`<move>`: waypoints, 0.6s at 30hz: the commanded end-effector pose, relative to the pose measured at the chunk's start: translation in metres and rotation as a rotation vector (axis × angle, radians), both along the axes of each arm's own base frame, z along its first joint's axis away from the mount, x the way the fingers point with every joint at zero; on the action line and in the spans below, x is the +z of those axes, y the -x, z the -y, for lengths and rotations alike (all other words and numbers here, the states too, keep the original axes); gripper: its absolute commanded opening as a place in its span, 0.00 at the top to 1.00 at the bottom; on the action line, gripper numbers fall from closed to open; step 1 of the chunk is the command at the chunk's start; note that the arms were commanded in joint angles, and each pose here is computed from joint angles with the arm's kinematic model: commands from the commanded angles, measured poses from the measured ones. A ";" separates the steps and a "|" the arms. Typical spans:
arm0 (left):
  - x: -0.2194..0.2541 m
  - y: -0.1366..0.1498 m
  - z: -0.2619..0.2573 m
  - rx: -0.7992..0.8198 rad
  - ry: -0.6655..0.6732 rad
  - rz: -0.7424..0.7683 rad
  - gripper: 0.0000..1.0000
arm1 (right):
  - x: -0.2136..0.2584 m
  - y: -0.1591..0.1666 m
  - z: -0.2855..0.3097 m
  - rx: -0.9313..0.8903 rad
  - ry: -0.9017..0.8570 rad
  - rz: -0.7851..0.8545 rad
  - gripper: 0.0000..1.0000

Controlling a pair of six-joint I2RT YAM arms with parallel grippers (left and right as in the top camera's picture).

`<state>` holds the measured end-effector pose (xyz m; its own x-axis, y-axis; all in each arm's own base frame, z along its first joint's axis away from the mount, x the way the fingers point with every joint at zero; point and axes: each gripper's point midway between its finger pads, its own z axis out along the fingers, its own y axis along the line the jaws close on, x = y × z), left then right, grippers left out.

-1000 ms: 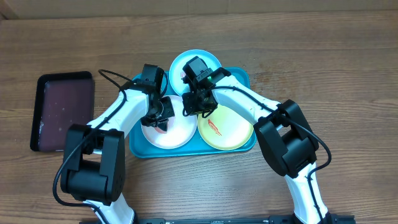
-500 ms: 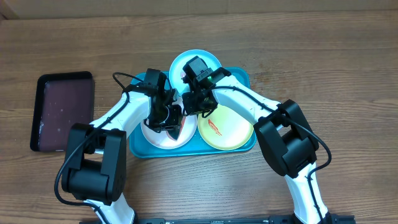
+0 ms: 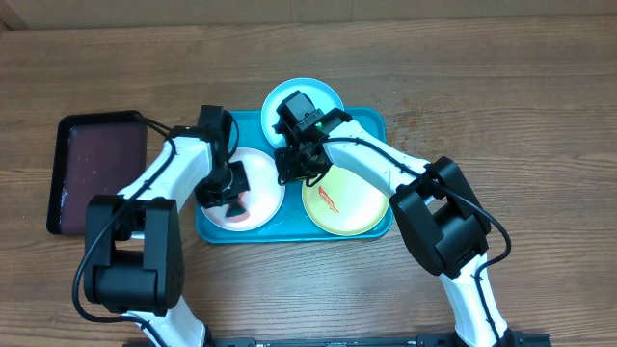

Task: Clean dirty plates on tray and stack at the side
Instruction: 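Scrub the white plate's red smear with the left-held sponge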

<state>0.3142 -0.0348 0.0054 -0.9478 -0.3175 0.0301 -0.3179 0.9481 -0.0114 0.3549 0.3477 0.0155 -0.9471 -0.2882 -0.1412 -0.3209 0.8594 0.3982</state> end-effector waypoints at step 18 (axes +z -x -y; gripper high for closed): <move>-0.011 -0.029 0.037 0.025 0.188 0.051 0.96 | -0.004 -0.007 0.007 -0.012 0.026 0.011 0.85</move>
